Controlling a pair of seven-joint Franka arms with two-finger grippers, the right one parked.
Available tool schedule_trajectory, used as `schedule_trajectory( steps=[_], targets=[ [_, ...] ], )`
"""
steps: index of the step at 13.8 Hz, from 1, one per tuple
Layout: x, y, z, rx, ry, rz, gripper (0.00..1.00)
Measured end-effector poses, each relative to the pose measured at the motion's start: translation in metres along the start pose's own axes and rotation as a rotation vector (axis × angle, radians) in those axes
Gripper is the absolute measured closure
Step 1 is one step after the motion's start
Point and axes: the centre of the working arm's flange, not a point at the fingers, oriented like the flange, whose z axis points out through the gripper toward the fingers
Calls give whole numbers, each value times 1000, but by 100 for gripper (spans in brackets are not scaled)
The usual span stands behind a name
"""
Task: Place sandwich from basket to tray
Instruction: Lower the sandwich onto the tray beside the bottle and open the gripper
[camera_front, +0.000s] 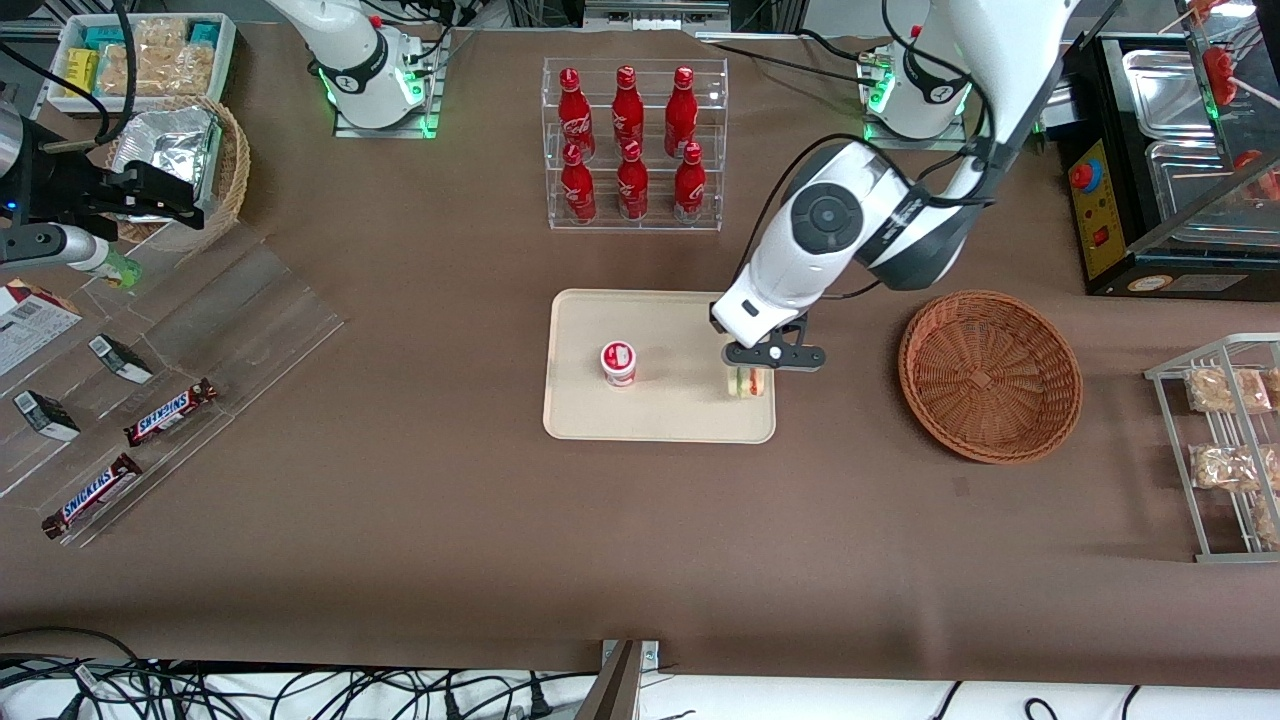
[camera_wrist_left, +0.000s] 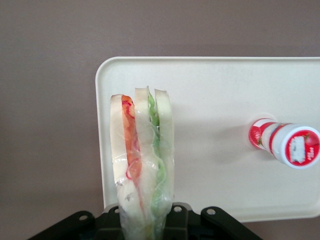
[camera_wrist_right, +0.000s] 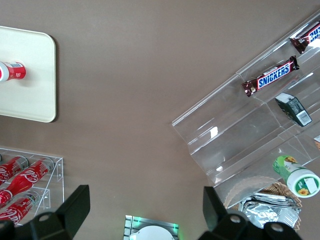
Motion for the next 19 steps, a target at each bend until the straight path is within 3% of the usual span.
schedule_trajectory(
  steps=[7, 13, 15, 19],
  targets=[
    [-17, 22, 83, 84, 25, 12, 80],
    [-21, 24, 97, 90, 9, 16, 81],
    [-21, 24, 97, 90, 9, 16, 67],
    [-16, 24, 92, 84, 21, -9, 29]
  ],
)
